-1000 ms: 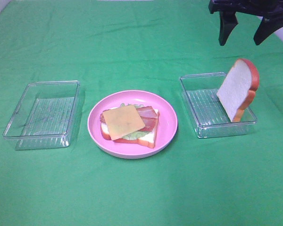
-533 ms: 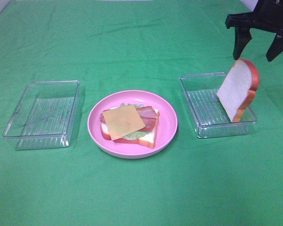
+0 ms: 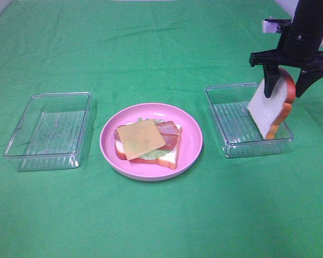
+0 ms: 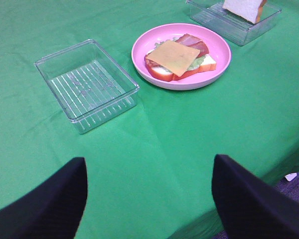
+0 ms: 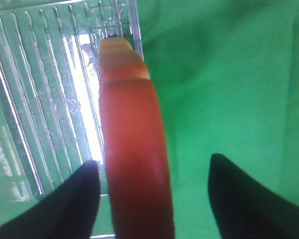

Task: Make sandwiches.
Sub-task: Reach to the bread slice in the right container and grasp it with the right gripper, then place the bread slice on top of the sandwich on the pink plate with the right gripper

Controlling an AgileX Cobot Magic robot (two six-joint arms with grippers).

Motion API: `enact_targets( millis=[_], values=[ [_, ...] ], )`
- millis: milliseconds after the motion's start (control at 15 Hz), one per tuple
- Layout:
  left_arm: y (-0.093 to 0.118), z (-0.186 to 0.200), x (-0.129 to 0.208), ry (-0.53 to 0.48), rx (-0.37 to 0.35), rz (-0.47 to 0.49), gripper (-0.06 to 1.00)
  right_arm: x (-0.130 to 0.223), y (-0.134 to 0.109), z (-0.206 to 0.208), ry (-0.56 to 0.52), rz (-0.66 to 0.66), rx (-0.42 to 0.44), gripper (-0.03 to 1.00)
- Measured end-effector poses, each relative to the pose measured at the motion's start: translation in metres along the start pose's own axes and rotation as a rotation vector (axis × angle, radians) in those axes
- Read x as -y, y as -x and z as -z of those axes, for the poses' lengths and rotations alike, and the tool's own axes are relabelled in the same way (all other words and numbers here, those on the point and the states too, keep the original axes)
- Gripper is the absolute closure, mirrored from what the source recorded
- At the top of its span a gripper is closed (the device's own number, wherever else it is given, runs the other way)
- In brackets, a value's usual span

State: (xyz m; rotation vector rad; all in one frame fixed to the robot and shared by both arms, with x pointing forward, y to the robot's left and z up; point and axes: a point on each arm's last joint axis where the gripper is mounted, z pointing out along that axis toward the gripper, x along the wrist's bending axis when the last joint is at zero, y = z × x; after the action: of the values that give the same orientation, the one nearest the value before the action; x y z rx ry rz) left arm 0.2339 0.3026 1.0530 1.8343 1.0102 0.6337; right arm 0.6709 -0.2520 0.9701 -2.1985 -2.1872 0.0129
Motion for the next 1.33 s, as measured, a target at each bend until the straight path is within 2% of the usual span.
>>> enact_targets(
  millis=[67,133,200,467,667,733,800,933,1000,1200,1267,1333],
  values=[
    [0.000,0.000,0.000,0.000,0.000,0.000,0.27,0.000,0.000,0.000,0.000,0.000,0.000,0.59],
    [0.000,0.000,0.000,0.000,0.000,0.000,0.27,0.000,0.000,0.000,0.000,-0.001,-0.004,0.71],
    [0.000,0.000,0.000,0.000,0.000,0.000,0.27,0.000,-0.001,0.000,-0.001,-0.002,-0.008,0.76],
    [0.000,0.000,0.000,0.000,0.000,0.000,0.27,0.001,-0.002,0.007,0.014,-0.005,-0.022,0.76],
    [0.000,0.000,0.000,0.000,0.000,0.000,0.27,0.010,-0.007,0.039,0.083,-0.010,-0.085,0.76],
    [0.000,0.000,0.000,0.000,0.000,0.000,0.27,0.021,-0.013,0.070,0.147,-0.009,-0.161,0.76],
    [0.000,0.000,0.000,0.000,0.000,0.000,0.27,0.026,-0.017,0.083,0.173,0.002,-0.215,0.76],
    [0.000,0.000,0.000,0.000,0.000,0.000,0.27,0.039,-0.028,0.098,0.191,0.033,-0.306,0.76],
    [0.000,0.000,0.000,0.000,0.000,0.000,0.27,0.051,-0.041,0.104,0.194,0.065,-0.367,0.76],
    [0.000,0.000,0.000,0.000,0.000,0.000,0.27,0.083,-0.083,0.097,0.226,0.100,-0.504,0.76],
    [0.000,0.000,0.000,0.000,0.000,0.000,0.27,0.087,-0.089,0.095,0.228,0.096,-0.525,0.76],
    [0.000,0.000,0.000,0.000,0.000,0.000,0.27,0.097,-0.110,0.080,0.235,0.079,-0.586,0.76]
  ],
)
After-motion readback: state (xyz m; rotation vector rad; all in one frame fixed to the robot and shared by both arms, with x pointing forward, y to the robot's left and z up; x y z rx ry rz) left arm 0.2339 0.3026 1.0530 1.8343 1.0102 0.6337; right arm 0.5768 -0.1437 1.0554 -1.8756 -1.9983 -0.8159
